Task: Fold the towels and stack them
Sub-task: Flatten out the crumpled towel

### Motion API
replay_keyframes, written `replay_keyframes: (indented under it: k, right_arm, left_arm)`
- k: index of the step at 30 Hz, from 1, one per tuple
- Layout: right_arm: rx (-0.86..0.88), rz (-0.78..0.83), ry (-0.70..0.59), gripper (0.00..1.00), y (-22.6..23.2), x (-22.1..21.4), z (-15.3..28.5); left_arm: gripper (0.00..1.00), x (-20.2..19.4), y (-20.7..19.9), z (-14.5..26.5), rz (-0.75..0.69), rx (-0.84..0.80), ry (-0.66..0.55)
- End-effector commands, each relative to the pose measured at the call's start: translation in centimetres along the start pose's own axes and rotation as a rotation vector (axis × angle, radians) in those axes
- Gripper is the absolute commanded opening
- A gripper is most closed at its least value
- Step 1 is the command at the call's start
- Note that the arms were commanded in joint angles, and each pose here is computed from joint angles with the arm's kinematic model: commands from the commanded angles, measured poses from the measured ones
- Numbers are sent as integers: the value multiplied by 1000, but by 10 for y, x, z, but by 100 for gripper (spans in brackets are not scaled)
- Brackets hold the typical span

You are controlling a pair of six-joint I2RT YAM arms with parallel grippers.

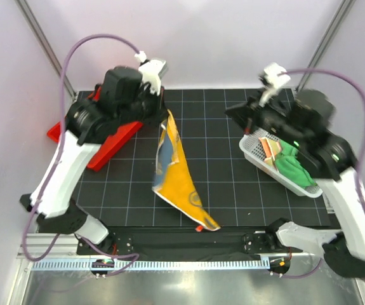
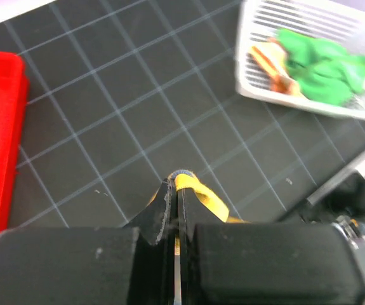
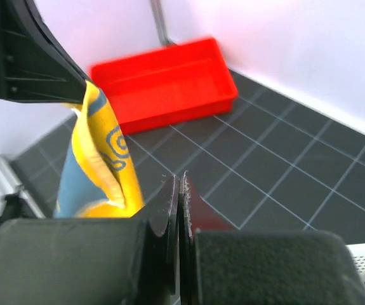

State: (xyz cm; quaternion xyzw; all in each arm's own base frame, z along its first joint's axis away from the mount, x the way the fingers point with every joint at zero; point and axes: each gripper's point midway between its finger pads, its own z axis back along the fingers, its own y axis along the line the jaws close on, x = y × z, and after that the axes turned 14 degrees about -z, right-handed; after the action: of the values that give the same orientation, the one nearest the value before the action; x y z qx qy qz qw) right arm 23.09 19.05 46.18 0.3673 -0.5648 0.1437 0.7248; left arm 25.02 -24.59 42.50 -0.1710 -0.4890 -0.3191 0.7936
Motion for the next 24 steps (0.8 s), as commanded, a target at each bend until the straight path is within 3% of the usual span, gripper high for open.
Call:
replay_keyframes:
  k: [1, 3, 4, 5, 6, 7, 8, 10, 13, 16, 19, 24]
  right_arm:
    - [-100, 27, 74, 1, -34, -10, -55]
    - [-69, -43, 165, 6, -35, -36, -74]
    - [-19, -64, 176, 21, -28, -44, -80]
    - [-41, -137, 242, 28, -39, -81, -88]
    - [-35, -160, 236, 32, -39, -90, -85]
    - [-32, -179, 203, 38, -42, -95, -91]
    - [-72, -252, 257, 39, -53, -132, -91]
    - [-117, -305, 201, 41, -59, -142, -91]
    - [-151, -454, 206, 48, -70, -198, -94]
    - [-78, -446, 170, 53, -55, -214, -107]
    - [-58, -377, 247, 53, -58, -254, -125]
    - [-47, -333, 312, 52, -67, -278, -153]
  left_arm:
    - [0, 7, 13, -34, -15, -47, 26]
    - [0, -5, 14, -49, -32, -50, 69]
    - [0, -12, 16, -54, -35, -46, 89]
    - [0, -21, 19, -59, -26, -37, 112]
    - [0, -52, 22, -74, -9, -32, 194]
    - [0, -54, 26, -81, 8, -24, 179]
    - [0, -62, 24, -83, 29, -44, 181]
    - [0, -88, 36, -99, 118, -41, 219]
    - [0, -107, 47, -110, 213, -35, 240]
    - [0, -121, 52, -117, 241, -36, 266]
    - [0, -132, 57, -125, 274, -49, 286]
    - [0, -147, 69, -132, 273, -25, 329]
